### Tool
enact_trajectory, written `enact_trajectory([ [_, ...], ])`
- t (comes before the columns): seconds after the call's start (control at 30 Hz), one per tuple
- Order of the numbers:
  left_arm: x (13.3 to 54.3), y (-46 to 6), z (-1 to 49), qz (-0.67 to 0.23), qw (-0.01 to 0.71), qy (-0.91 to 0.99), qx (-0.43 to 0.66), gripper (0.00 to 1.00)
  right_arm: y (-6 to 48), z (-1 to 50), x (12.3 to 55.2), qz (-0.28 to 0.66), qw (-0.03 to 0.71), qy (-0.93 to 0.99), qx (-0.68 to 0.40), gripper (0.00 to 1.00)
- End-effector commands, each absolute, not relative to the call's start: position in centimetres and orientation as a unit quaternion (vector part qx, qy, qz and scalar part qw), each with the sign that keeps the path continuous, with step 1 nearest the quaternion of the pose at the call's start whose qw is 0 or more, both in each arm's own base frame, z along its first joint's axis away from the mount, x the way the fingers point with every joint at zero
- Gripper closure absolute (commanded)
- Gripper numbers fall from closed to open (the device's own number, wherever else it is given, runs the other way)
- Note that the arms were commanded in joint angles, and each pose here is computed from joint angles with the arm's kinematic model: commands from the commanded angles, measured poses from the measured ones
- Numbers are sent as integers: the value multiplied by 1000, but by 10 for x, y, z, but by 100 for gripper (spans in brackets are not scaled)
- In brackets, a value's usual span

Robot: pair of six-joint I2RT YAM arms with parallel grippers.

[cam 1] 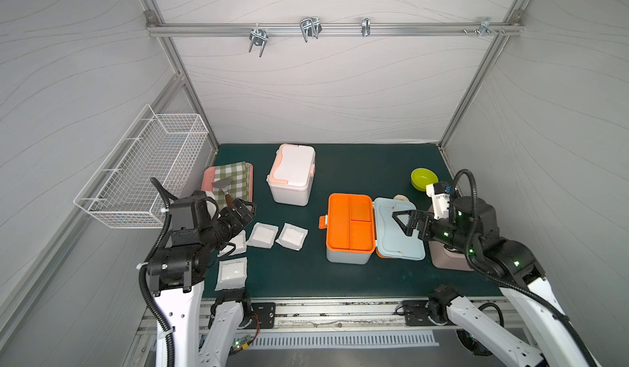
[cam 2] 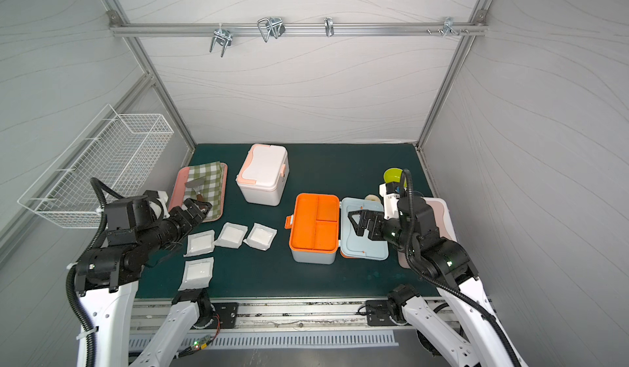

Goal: Open first aid kits and take out gauze
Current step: Pick up the compartment layer from the first aid kit.

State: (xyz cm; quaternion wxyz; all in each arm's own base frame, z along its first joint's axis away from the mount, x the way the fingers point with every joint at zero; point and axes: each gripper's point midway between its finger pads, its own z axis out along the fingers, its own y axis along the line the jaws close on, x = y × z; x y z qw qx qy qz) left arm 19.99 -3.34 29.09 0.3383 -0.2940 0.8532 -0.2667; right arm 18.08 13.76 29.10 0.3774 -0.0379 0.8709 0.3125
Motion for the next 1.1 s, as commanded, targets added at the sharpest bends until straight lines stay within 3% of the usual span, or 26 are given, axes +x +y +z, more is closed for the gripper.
enact_trajectory([
  [0.0, 213, -52, 309, -324, 357, 843, -239, 1, 137, 288, 180, 309, 380, 871, -47, 1],
  [0.3, 223, -74, 294, -367, 333, 841, -215, 1, 145, 274, 181, 312, 346, 883, -58, 1],
  [0.7, 237, -153, 242, -345, 254, 898, -102, 1, 178, 238, 182, 380, 242, 886, -107, 1],
  [0.9, 237, -185, 209, -322, 212, 921, -60, 1, 194, 247, 184, 418, 224, 872, -125, 1],
  [1.07, 234, -207, 191, -348, 191, 917, -46, 1, 215, 239, 187, 377, 207, 889, -156, 12],
])
